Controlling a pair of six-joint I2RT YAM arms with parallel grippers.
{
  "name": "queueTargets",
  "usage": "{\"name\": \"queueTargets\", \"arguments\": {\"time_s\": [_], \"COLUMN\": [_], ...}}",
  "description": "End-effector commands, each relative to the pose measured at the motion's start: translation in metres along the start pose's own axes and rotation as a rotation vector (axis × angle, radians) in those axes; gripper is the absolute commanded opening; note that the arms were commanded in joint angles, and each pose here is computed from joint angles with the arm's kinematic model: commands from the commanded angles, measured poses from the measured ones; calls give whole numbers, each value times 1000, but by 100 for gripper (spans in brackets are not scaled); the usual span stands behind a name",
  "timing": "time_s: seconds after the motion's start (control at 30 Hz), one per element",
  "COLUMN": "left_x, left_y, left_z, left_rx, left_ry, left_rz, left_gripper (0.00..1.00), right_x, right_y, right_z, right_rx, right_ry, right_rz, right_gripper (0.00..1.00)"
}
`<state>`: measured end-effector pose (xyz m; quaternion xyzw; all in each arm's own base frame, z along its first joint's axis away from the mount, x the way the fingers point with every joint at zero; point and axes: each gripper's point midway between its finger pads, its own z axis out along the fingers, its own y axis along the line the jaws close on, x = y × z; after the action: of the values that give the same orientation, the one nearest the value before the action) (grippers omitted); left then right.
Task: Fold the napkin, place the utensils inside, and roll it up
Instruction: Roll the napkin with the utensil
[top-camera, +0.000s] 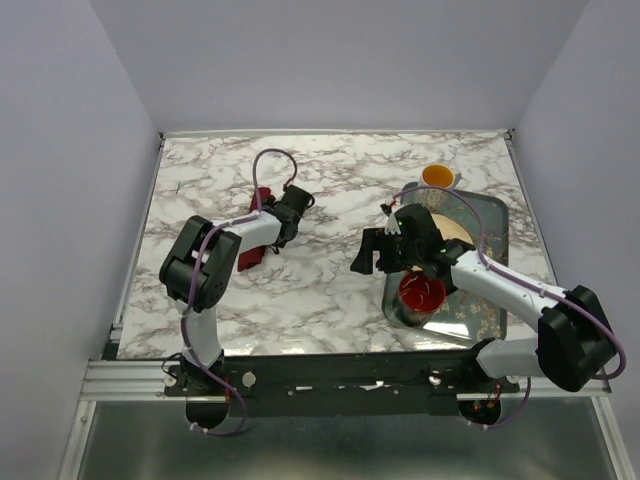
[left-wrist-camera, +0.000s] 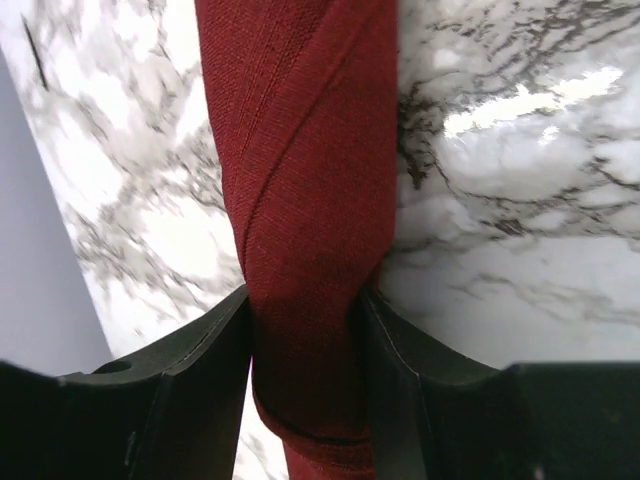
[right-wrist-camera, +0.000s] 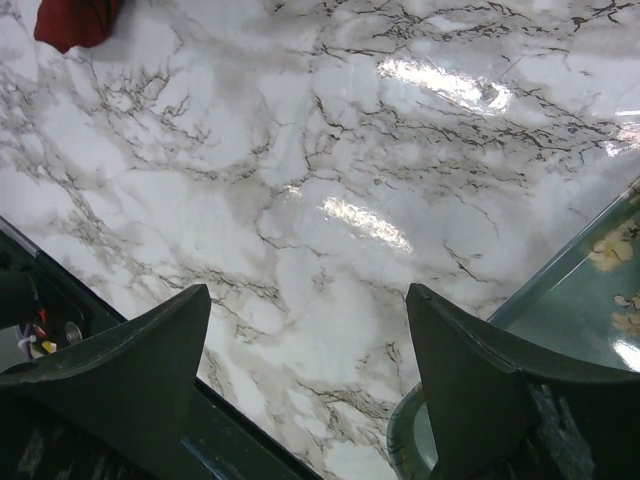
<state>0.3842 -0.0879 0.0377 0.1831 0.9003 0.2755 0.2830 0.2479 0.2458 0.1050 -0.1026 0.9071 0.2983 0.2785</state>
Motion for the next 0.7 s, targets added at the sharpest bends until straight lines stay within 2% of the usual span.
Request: {"name": "queueTargets", "arguments": {"time_s": [0.0,0.07,0.17,0.23,0.33,0.43,0.47,0.67], "left_x": [-30,-35,-39,-40,-38,-32,-29,-24], "left_y": [16,24,17,20,27,39,41,51], "left_z": [21,29,41,46,50,56,57,59], "left_rx": [-56,-109,-78,-91,-63,-61,-48,6], "left_ry": [-166,-177,-195,-159,-130,-81,-75,-67], "left_rz": [166,225,270,261,157,94,84,0], "left_gripper": [51,48,47,47,49,64,75,89], "right_x": [-2,-1,-2,-1,-1,0,-1,0], "right_y": [3,5,5,5,5,4,4,7], "right_z": [0,-1,-1,-2,-2,-1,-1,2], "right_rx": [-25,-38,-36,-38,-41,-36,-37,-49], "right_ry": [-7,-2,-6,-6,-6,-3,-4,7], "right_rz": [-29,-29,-40,-42,-42,-37,-37,-34], "right_gripper": [88,88,88,88,88,88,88,87]}}
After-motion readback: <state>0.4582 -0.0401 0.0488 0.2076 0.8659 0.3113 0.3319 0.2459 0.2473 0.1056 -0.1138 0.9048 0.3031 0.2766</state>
